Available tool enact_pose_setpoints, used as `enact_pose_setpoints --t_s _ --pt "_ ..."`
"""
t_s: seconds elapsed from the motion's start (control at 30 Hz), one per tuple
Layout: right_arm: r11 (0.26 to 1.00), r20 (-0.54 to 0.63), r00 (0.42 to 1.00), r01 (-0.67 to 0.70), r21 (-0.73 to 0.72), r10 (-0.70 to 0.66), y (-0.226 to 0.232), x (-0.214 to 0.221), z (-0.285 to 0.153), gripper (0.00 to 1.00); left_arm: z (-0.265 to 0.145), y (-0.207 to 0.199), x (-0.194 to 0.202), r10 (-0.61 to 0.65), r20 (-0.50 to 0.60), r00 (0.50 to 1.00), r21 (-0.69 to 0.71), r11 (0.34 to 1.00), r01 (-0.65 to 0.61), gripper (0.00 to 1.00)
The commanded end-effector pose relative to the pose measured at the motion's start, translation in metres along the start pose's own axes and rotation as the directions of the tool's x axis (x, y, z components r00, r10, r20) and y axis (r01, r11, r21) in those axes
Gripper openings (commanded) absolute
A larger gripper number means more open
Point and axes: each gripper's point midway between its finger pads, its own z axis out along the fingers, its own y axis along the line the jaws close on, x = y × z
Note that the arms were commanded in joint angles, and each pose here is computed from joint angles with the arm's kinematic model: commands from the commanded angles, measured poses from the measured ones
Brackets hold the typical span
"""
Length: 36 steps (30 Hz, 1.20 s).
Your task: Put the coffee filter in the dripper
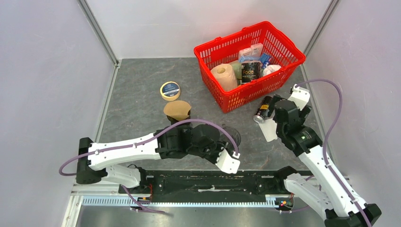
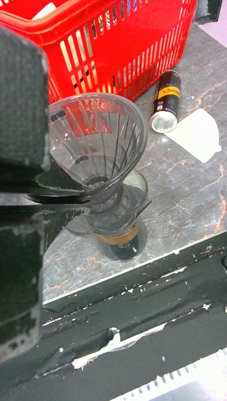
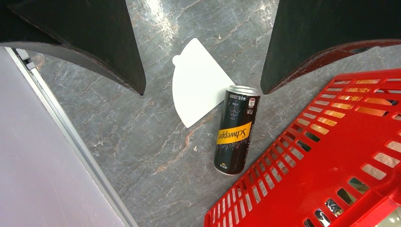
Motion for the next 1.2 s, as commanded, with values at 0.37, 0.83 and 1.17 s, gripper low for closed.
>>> enact_pose_setpoints --t_s 0.37,0.83,1.17 --pt "0.999 0.02 0.999 -0.042 -0.02 0.042 -0.002 -0.005 -0.006 0.99 0.029 0.017 0.002 0.052 -0.01 0.999 -0.088 0.995 -0.053 0.02" --pt "0.998 0.023 0.998 -0.05 -0.031 0.05 -0.001 -0.006 -0.008 0.99 0.033 0.011 0.004 0.041 -0.018 0.999 -0.058 0.997 -0.042 0.12" --pt "0.996 0.028 0.998 -0.06 -0.059 0.062 0.002 -0.007 -0.01 0.99 0.034 0.0 0.002 0.017 0.003 1.0 -0.01 1.0 -0.017 0.19"
